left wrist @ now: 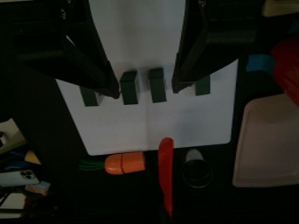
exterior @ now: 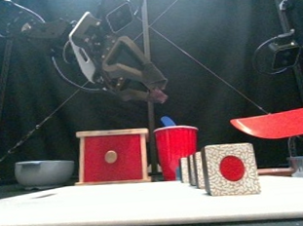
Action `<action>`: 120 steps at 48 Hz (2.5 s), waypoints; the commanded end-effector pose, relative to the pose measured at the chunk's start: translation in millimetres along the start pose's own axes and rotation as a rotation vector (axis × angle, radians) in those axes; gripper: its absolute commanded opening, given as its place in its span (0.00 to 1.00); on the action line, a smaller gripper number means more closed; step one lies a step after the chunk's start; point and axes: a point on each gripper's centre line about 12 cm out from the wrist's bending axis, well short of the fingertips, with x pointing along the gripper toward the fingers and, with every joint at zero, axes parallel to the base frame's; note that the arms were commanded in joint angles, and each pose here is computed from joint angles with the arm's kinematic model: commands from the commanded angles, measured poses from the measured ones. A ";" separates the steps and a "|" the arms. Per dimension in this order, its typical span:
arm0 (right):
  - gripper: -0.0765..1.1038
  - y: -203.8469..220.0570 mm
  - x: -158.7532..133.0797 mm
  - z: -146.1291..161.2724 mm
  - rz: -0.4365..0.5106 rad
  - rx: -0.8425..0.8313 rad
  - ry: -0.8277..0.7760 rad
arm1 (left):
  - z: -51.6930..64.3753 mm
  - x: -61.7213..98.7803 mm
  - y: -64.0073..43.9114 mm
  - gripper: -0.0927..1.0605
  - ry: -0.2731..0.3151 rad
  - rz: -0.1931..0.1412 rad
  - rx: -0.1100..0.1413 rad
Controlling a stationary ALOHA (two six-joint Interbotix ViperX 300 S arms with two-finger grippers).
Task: Place sushi on board then cut the sushi with the knife then place the pieces on the plate
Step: Place the 4 sushi pieces on the plate
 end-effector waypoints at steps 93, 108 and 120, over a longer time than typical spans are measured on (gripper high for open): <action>0.82 16.0 90.6 158.9 -0.313 -0.304 -0.164 | -42.5 -34.4 27.0 0.83 0.076 0.081 -0.089; 0.82 5.0 129.7 167.9 -0.348 -0.337 -0.085 | -47.1 -35.7 27.3 0.83 0.090 0.083 -0.094; 0.74 -2.4 145.3 167.3 -0.359 -0.334 -0.051 | -48.2 -35.6 27.3 0.83 0.093 0.083 -0.094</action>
